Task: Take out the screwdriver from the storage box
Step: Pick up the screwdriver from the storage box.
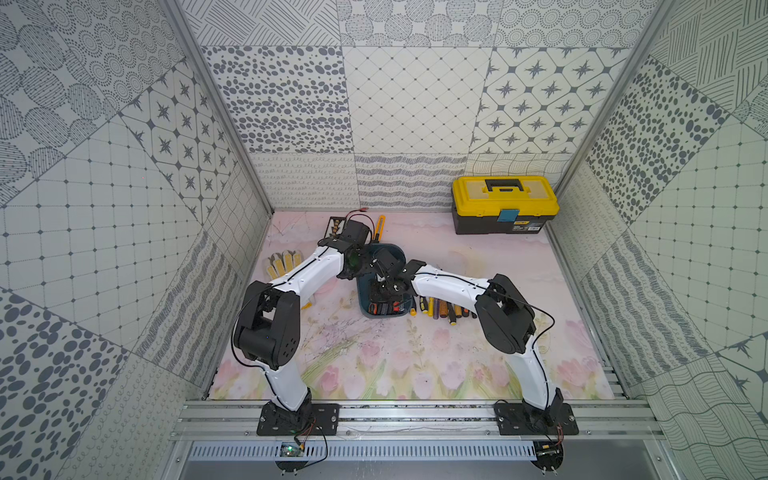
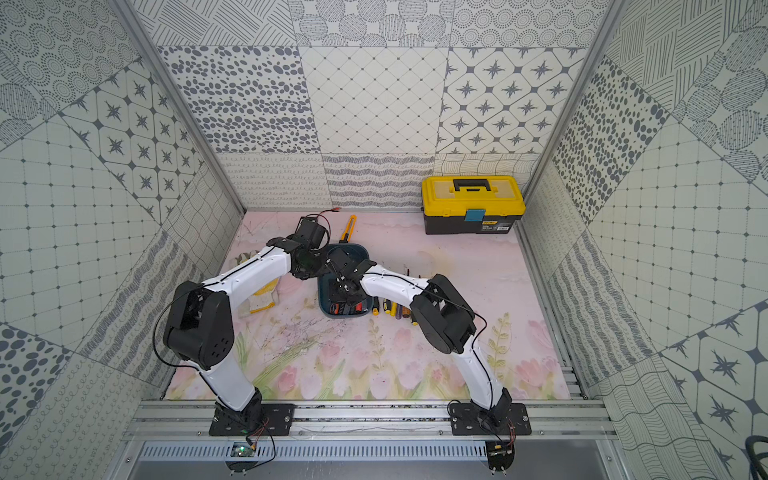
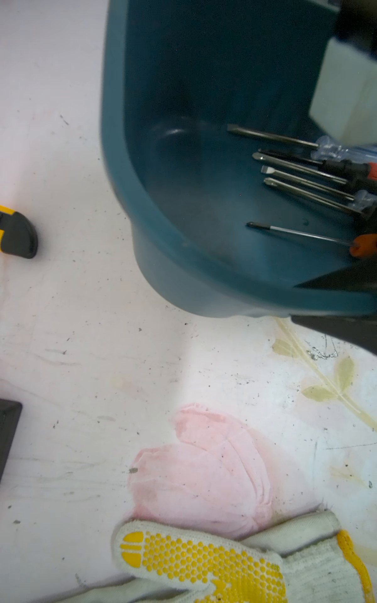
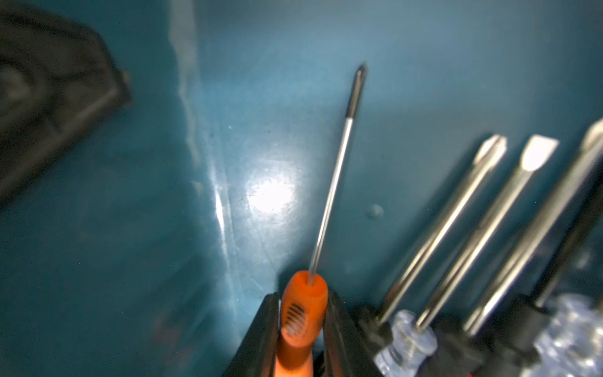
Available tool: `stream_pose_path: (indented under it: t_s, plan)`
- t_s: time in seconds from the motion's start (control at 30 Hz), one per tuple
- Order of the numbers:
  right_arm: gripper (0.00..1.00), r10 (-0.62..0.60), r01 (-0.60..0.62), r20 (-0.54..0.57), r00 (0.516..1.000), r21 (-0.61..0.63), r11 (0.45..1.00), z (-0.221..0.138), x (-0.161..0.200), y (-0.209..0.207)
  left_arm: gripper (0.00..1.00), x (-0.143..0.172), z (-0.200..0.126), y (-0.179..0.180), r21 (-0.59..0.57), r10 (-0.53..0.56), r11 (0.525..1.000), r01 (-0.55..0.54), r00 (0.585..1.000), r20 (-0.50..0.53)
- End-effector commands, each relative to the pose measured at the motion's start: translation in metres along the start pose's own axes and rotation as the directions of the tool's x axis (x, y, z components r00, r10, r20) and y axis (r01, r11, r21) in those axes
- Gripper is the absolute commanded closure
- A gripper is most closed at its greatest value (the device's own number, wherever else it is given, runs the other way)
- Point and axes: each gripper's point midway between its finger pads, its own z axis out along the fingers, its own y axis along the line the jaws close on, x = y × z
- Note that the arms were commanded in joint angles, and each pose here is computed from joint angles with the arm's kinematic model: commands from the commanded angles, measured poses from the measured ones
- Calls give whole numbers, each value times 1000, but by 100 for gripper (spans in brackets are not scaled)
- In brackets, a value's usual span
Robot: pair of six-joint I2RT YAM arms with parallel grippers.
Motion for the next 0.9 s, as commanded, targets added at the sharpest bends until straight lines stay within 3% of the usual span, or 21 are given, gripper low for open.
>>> stream_pose_path:
  t_s: [0.0,0.33,0.87]
  plan:
    - [77,-1,5,-50,999,81,997,18,16,-20,100,-12,-11,-7,55,-31,998,29,999,45]
    - [100,-3,7,37,999,-99,995,-10,1,15,100,-13,-8,6,-29,-21,999,23,999,41]
    - [100,-57,111,235,970,-226,968,-86,-43,45,100,-21,-12,22,-121,15,993,-8,998,54]
